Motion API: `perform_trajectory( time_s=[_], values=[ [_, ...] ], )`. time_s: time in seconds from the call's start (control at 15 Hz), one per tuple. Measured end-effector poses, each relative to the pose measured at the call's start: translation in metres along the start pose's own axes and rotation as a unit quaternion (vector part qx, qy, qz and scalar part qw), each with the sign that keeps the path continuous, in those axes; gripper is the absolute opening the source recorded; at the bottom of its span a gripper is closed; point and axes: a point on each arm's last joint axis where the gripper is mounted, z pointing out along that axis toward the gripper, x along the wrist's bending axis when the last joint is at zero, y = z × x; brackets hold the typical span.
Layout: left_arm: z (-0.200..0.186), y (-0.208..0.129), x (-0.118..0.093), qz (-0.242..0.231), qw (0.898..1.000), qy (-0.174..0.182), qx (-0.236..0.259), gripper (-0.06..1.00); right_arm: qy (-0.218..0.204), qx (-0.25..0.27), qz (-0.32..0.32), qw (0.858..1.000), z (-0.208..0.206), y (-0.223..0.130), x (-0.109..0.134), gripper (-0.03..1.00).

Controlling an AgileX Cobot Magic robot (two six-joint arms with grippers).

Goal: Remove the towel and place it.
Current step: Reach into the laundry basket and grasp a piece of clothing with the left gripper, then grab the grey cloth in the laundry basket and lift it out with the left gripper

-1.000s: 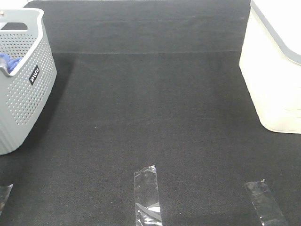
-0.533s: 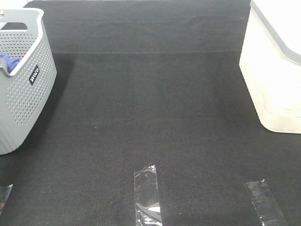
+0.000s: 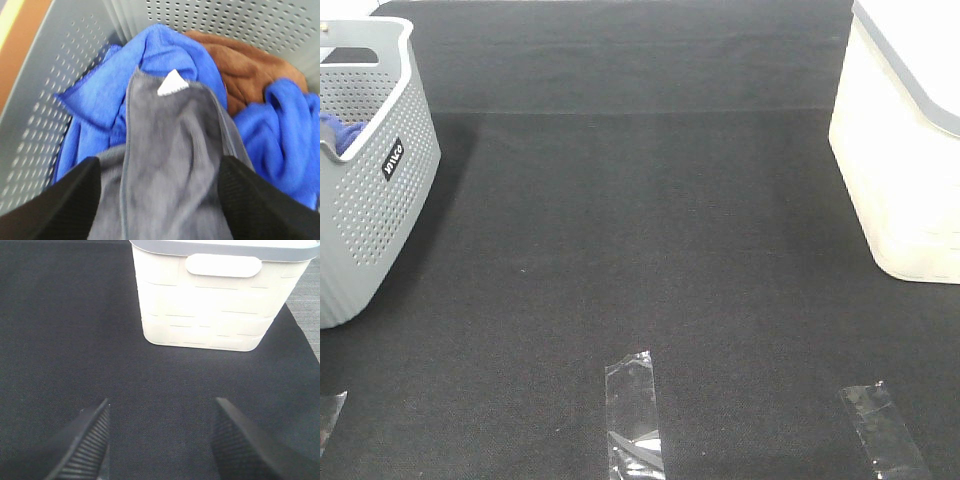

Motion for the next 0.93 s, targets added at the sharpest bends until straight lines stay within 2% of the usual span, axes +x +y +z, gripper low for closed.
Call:
perform_trajectory(
  time_s=[0.27, 0.47, 0.67, 0.93],
  values=[
    [0.053, 0.024, -0.005, -0.015, 1.000, -0.008, 0.005, 0.64, 0.000, 0.000, 0.000, 1.000, 0.000, 0.000, 0.000, 0.57],
    [0.064, 0.033, -0.006, -0.013, 1.000, -0.002, 0.017, 0.64, 0.000, 0.000, 0.000, 1.000, 0.000, 0.000, 0.000, 0.57],
    [0.080, 0.037, -0.007, -0.015, 0.999, 0.008, 0.051, 0.64, 0.000, 0.000, 0.000, 1.000, 0.000, 0.000, 0.000, 0.57],
    [0.085, 0.036, 0.001, -0.007, 0.995, 0.056, 0.085, 0.64, 0.000, 0.000, 0.000, 1.000, 0.000, 0.000, 0.000, 0.57]
  ],
)
